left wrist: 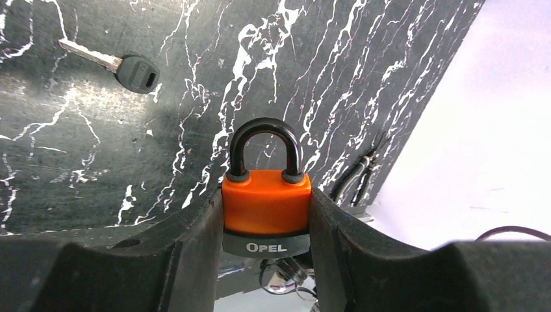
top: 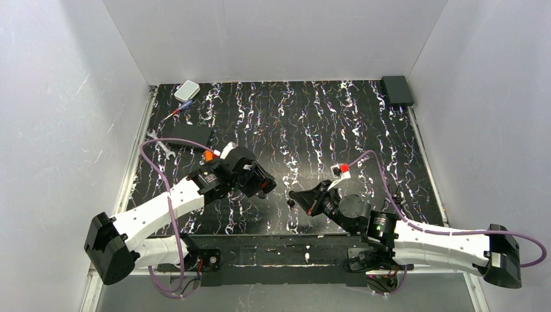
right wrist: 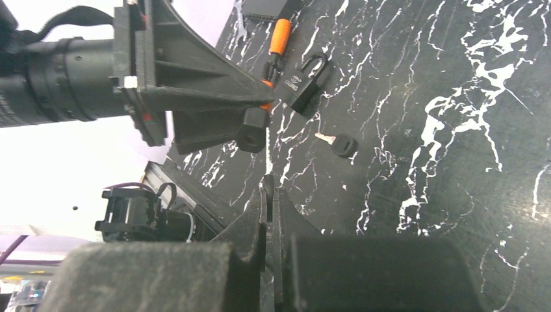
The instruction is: Unlock with the key
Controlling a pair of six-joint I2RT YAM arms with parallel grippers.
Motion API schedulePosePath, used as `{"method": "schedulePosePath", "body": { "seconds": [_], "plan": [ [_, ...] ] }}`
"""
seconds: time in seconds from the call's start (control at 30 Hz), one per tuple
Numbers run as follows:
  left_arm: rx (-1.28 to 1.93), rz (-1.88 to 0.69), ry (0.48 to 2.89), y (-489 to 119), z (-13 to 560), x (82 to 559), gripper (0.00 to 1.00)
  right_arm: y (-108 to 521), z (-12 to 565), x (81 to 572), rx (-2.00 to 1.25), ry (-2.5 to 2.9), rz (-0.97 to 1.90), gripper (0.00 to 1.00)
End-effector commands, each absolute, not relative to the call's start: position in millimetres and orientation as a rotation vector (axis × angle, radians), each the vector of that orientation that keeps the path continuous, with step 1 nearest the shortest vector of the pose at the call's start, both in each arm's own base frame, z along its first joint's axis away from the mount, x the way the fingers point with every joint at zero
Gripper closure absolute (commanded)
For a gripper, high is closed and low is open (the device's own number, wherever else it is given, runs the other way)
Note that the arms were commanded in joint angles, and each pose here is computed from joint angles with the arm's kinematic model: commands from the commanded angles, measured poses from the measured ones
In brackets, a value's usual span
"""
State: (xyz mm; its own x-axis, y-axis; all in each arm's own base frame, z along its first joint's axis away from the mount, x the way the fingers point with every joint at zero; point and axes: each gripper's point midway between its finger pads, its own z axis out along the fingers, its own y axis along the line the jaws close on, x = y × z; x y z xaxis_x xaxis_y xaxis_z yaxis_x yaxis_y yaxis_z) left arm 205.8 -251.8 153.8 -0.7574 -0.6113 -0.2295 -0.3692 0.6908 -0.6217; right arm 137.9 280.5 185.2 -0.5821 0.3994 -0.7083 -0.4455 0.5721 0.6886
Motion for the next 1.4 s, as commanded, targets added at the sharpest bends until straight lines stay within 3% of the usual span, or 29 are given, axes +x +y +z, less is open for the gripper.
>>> {"method": "schedulePosePath", "body": {
  "seconds": [0.0, 0.4, 1.37],
  "plan": [
    [-0.873, -0.946, 2.415, -263, 166, 211, 1.0, 288, 208, 136, -0.011, 1.799, 1.24, 0.99],
    [-0.979, -1.104, 2.383, -280, 163, 216, 1.0, 291, 196, 133, -0.032, 1.823, 1.241, 0.99],
    [-0.965, -1.16, 2.423, -294, 162, 215, 1.0, 296, 188, 145, -0.048, 1.834, 1.138, 0.99]
  ]
}}
